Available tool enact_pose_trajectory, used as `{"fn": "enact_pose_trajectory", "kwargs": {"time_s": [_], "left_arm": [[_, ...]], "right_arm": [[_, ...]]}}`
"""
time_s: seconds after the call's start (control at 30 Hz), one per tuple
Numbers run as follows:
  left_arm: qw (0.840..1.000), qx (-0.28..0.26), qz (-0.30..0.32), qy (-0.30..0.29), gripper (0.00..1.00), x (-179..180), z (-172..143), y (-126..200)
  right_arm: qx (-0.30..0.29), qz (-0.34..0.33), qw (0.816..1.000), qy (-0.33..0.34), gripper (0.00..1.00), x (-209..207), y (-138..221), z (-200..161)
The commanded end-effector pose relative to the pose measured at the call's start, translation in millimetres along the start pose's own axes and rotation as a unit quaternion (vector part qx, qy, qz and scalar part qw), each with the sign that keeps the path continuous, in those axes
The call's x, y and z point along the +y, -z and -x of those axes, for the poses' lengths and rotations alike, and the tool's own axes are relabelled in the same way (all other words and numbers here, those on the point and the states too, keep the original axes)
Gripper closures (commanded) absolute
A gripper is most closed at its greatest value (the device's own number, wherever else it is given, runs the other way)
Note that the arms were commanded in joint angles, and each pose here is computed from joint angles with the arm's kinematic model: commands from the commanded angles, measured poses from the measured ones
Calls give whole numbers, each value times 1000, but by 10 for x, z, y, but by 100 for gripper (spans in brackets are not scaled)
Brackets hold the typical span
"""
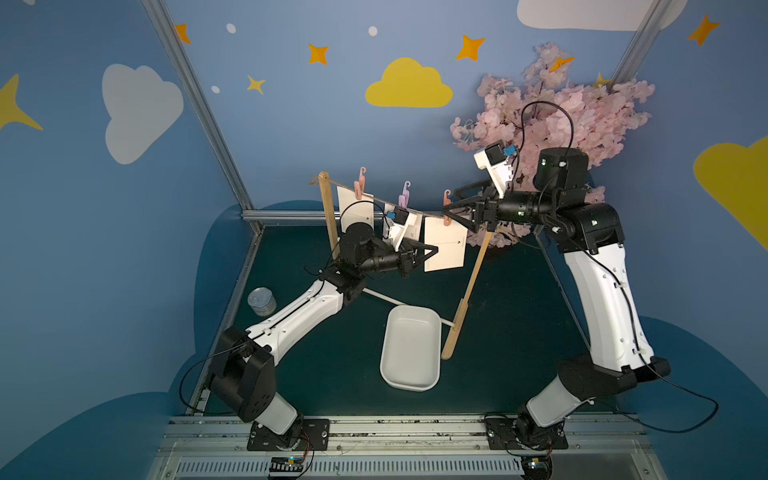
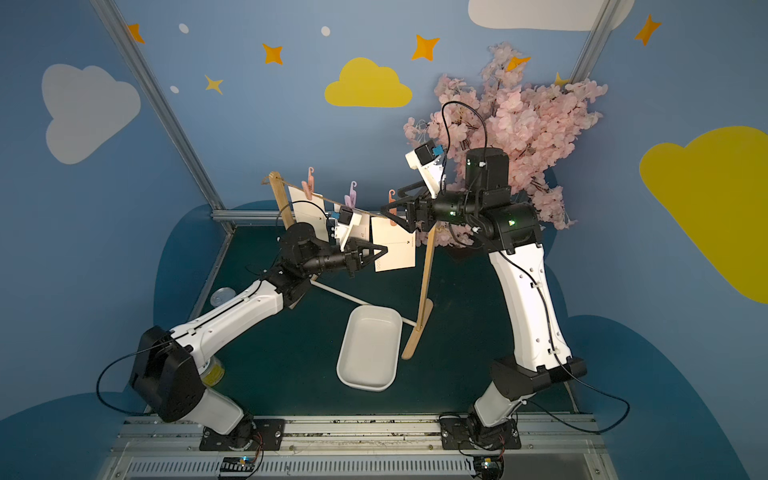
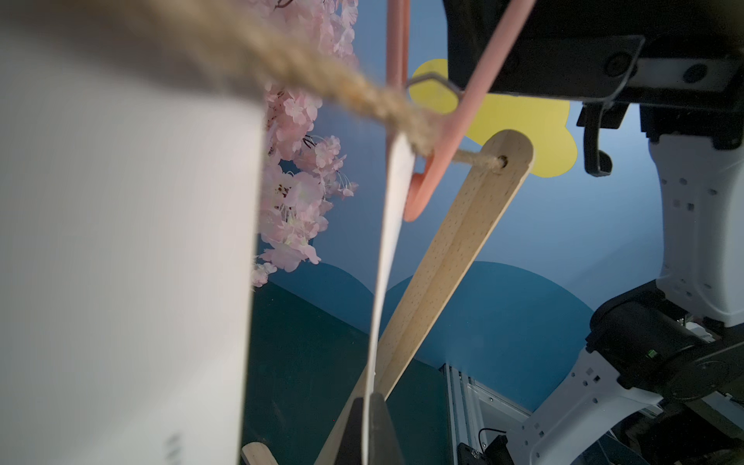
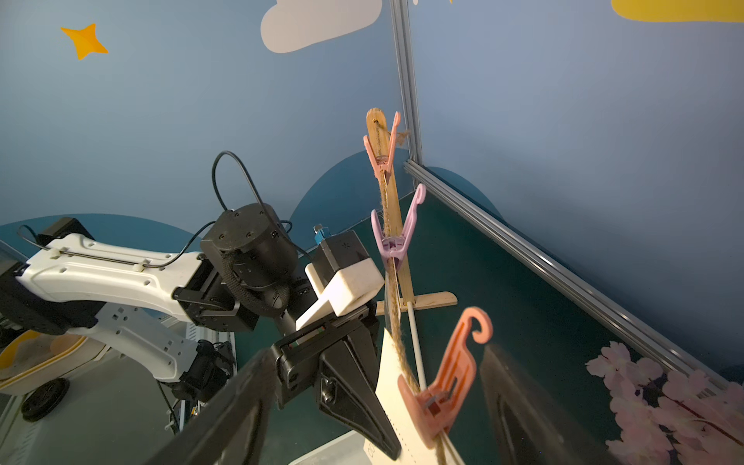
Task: Remove the postcards from the strings
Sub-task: Pinch the postcard on the clothesline, then remove the clamp from the clothesline.
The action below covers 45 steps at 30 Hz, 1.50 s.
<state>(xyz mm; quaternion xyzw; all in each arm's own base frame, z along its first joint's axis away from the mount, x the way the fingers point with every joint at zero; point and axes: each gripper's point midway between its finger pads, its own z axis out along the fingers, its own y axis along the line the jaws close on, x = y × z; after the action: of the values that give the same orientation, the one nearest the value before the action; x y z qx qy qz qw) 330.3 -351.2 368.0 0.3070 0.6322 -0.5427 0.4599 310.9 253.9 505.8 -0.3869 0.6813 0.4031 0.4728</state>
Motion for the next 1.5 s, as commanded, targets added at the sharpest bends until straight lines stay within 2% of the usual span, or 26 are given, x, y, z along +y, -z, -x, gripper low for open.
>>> {"fn": "enact_pose_trajectory", "kwargs": {"time_s": [0.0,0.5,1.0,1.47], "left_arm": [[1000,-2,-13,-8,97,-64,99,15],[1000,7,-20,-4,97,-62,104,-15],[1000,7,-13,-4,97,-39,99,-6],[1000,7,-10,-6,97,-38,119,-1]], "right_arm": [[9,28,1000,5,21,90,-25,-21],[33,37,999,-2,19,2,-139,-124],[24,-30,999,-1,18,-201,43,-55],[27,16,1000,1,18,-91,-59,-77]]}}
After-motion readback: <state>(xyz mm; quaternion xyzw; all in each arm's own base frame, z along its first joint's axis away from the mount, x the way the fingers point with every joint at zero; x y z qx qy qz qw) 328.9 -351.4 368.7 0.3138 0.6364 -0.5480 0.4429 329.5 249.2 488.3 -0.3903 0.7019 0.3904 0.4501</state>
